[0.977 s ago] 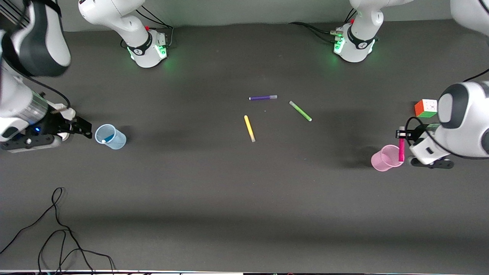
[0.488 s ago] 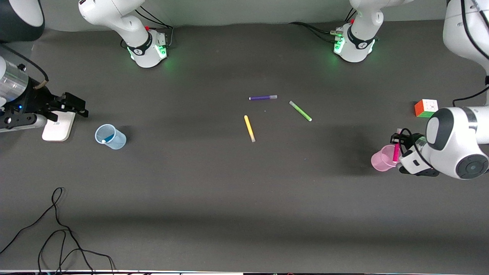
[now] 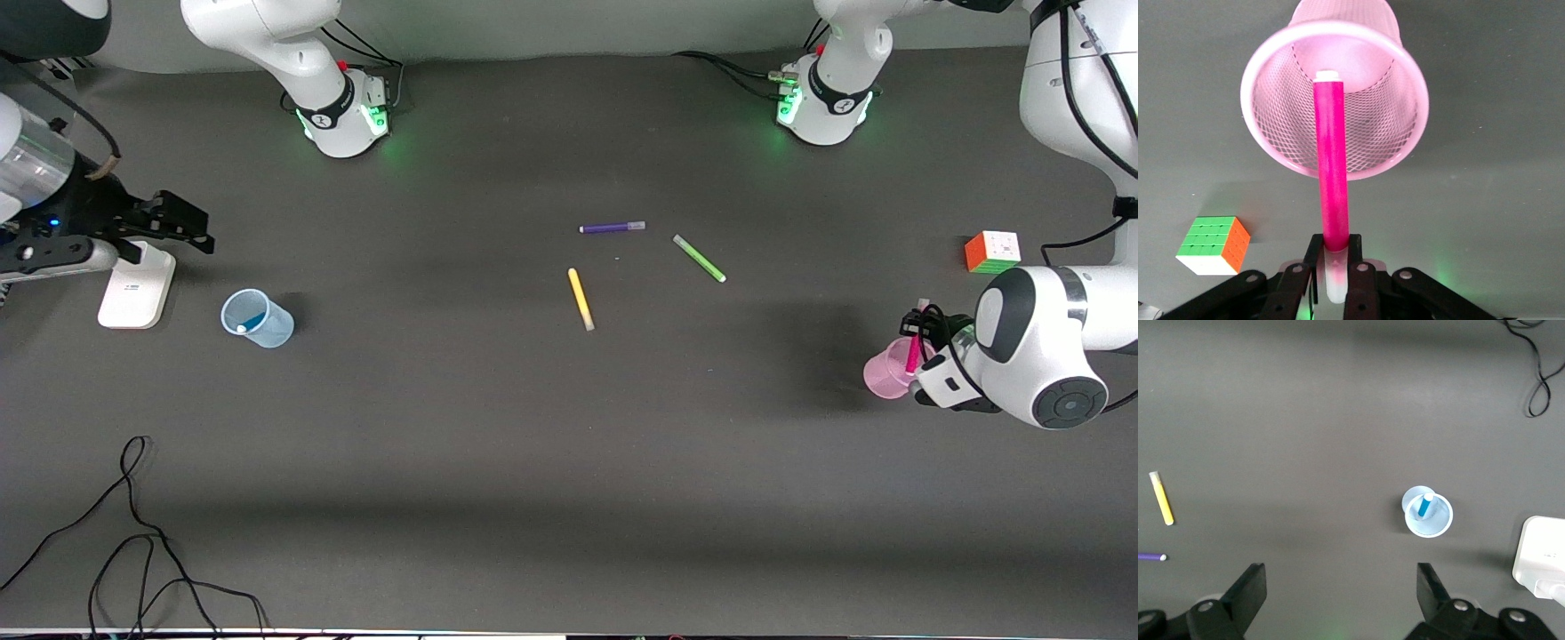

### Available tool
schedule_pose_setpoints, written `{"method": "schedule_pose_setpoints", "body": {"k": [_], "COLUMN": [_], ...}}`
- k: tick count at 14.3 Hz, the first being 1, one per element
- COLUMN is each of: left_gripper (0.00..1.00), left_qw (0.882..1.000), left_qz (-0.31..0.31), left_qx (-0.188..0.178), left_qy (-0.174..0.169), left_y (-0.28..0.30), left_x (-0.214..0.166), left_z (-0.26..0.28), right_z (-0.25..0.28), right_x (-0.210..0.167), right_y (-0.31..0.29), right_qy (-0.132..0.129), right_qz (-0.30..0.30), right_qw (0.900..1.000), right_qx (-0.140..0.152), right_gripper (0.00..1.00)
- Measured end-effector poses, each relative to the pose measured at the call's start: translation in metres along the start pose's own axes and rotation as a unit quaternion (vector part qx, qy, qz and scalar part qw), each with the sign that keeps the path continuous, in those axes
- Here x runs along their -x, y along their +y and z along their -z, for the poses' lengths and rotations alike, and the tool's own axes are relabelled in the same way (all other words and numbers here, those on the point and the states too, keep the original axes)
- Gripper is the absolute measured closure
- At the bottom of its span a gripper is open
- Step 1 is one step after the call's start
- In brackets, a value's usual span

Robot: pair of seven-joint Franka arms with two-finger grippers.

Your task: Place pink and blue markers in matching cups

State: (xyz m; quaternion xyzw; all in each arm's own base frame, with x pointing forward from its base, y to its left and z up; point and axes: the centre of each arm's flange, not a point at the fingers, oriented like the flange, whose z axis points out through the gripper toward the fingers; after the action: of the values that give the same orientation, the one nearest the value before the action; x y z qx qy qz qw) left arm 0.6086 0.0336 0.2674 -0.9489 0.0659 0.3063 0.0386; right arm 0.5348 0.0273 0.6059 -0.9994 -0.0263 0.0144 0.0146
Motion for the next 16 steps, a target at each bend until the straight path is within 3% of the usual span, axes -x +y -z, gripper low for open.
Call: {"method": "schedule_pose_setpoints", "body": {"k": [2,5,8,12,16], "left_gripper": [0.66,0.32,0.01,0.0,0.0], "left_qw": [1.0,1.0,0.999,0.99,0.979], "left_qz": [-0.001,0.0,-0.006,-0.007,-0.004], "left_qx": [-0.002,-0.004,-0.009,-0.012,-0.009], "left_qy": [-0.002,0.007,0.05,0.138,0.204], "left_y": [0.001,0.0,-0.008,-0.01,-0.001], "left_x": [-0.003,-0.001,0.017,0.085,0.145], "left_z": [-0.002,0.016,0.074,0.162,0.207], "right_z": [-0.005,-0.011,-0.012,-0.012,-0.012], "right_x": [-0.002,-0.006,-0.008,-0.008,-0.008], "right_y": [-0.001,-0.013,-0.012,-0.011,-0.011], "right_qy": [-0.001,-0.004,0.0,0.001,0.001], "right_qz": [0.0,0.009,0.008,0.008,0.008], "right_qw": [1.0,1.0,1.0,1.0,1.0], "right_qx": [0.002,0.005,0.005,0.005,0.005], "right_gripper": [0.0,0.0,0.0,0.0,0.0]}}
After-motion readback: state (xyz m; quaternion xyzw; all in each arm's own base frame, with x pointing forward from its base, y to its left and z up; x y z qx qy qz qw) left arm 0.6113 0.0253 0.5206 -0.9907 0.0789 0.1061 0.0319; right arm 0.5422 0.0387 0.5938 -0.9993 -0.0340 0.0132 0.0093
